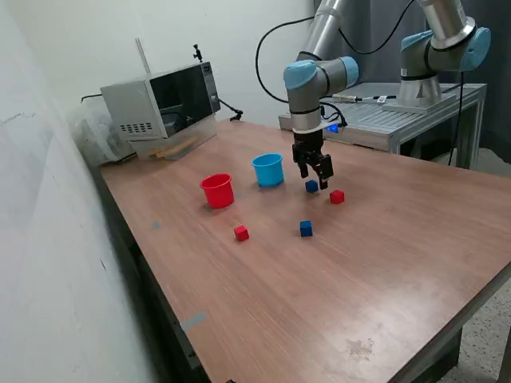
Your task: Place red objects in the red bin, and blue objects in the blue bin.
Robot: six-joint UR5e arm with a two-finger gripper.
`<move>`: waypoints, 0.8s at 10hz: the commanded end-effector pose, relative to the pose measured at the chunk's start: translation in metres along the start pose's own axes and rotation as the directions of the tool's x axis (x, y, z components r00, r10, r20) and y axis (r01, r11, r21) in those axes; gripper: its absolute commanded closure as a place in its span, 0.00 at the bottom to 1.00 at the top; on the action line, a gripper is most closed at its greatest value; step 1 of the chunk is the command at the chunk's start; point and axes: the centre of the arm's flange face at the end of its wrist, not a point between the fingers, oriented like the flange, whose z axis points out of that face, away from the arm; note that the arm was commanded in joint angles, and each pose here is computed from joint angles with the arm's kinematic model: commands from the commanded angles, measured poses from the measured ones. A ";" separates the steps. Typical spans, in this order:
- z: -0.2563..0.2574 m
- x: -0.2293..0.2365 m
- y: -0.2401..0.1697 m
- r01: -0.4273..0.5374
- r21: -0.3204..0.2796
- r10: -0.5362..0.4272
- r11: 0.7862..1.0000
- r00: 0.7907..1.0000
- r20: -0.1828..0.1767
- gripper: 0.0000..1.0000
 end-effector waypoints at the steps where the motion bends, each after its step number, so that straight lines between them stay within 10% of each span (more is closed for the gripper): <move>1: 0.001 -0.002 0.002 0.005 -0.010 -0.005 1.000 1.000 -0.007 1.00; 8: -0.035 0.005 -0.001 0.054 -0.061 -0.055 0.997 0.998 -0.006 1.00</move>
